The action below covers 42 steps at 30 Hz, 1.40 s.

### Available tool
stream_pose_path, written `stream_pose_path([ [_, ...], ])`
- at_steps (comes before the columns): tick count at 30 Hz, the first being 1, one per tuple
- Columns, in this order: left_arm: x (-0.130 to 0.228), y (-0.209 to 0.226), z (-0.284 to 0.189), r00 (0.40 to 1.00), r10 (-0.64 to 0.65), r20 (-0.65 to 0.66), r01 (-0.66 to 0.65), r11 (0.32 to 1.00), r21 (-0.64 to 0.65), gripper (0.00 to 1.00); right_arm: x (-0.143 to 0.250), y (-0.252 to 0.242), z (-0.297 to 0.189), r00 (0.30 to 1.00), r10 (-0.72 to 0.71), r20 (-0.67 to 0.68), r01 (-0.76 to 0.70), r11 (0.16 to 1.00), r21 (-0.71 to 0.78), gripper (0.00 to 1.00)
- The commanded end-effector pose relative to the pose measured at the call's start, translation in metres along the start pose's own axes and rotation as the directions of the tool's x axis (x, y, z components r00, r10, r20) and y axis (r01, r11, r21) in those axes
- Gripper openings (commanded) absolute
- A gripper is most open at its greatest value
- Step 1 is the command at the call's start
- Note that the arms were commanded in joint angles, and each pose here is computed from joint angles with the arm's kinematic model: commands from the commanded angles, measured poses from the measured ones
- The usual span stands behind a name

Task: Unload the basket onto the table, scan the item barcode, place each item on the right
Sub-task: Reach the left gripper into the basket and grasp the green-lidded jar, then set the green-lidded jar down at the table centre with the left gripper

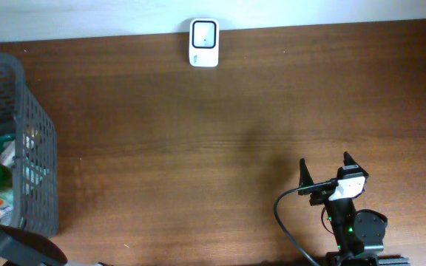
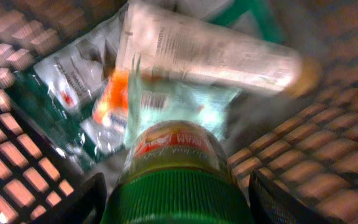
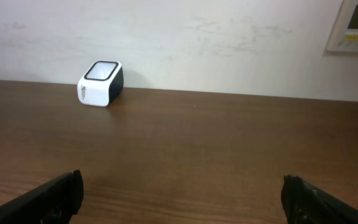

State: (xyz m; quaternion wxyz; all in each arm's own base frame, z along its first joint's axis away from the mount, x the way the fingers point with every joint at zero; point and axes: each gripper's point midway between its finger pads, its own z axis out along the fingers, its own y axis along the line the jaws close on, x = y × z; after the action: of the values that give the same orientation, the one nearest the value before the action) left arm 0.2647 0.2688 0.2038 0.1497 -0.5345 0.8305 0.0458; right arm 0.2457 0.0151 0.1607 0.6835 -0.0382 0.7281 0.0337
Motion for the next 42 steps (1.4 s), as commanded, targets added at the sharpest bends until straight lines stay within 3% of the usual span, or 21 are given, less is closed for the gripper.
stream_pose_path([
  [1,-0.039,-0.028,-0.099,0.977,0.007,0.212,-0.041,0.987,0.156,0.53,0.002,0.003,0.0,1.0,-0.007,-0.002,0.007,1.0,-0.016,0.98],
  [3,-0.034,-0.062,-0.168,0.953,0.035,0.3,-0.132,0.942,0.308,0.53,0.002,0.003,0.0,1.0,-0.007,-0.002,0.007,1.0,-0.016,0.98],
  [5,-0.013,-0.094,-0.206,0.934,0.095,0.345,-0.235,0.89,0.391,0.54,0.002,0.003,0.0,1.0,-0.007,-0.002,0.007,1.0,-0.016,0.98],
  [6,0.019,-0.131,-0.224,0.912,0.192,0.362,-0.348,0.83,0.436,0.54,0.002,0.003,0.0,1.0,-0.007,-0.002,0.007,1.0,-0.016,0.98],
  [9,0.082,-0.19,-0.227,0.849,0.391,0.354,-0.522,0.719,0.458,0.54,0.002,0.003,0.0,1.0,-0.007,-0.002,0.007,1.0,-0.016,0.98],
  [14,0.207,-0.277,-0.173,0.643,0.726,0.244,-0.751,0.535,0.388,0.54,0.002,0.003,0.0,1.0,-0.007,-0.002,0.007,1.0,-0.016,0.98],
  [20,0.326,-0.349,-0.065,0.44,0.895,0.074,-0.849,0.388,0.358,0.52,0.002,0.003,0.0,1.0,-0.007,-0.002,0.007,1.0,-0.016,0.98],
  [28,0.421,-0.373,0.045,0.345,0.936,-0.063,-0.88,0.346,0.325,0.54,0.002,0.003,0.0,1.0,-0.007,-0.002,0.007,1.0,-0.016,0.98],
  [31,0.435,-0.372,0.057,0.321,0.944,-0.077,-0.889,0.328,0.32,0.61,0.002,0.003,0.0,1.0,-0.007,-0.002,0.007,1.0,-0.016,0.98],
  [34,0.437,-0.37,0.056,0.315,0.946,-0.082,-0.891,0.324,0.318,0.87,0.002,0.003,0.0,1.0,-0.007,-0.002,0.007,1.0,-0.016,0.98],
  [37,0.43,-0.379,0.047,0.332,0.942,-0.052,-0.884,0.33,0.331,0.92,0.002,0.003,0.0,1.0,-0.007,-0.002,0.007,1.0,-0.016,0.98],
  [40,0.374,-0.397,-0.021,0.391,0.916,0.085,-0.876,0.342,0.34,0.93,0.002,0.003,0.0,1.0,-0.007,-0.002,0.007,1.0,-0.016,0.98],
  [42,0.316,-0.388,-0.084,0.475,0.858,0.193,-0.853,0.397,0.338,0.92,0.002,0.003,0.0,1.0,-0.007,-0.002,0.007,1.0,-0.016,0.98],
])
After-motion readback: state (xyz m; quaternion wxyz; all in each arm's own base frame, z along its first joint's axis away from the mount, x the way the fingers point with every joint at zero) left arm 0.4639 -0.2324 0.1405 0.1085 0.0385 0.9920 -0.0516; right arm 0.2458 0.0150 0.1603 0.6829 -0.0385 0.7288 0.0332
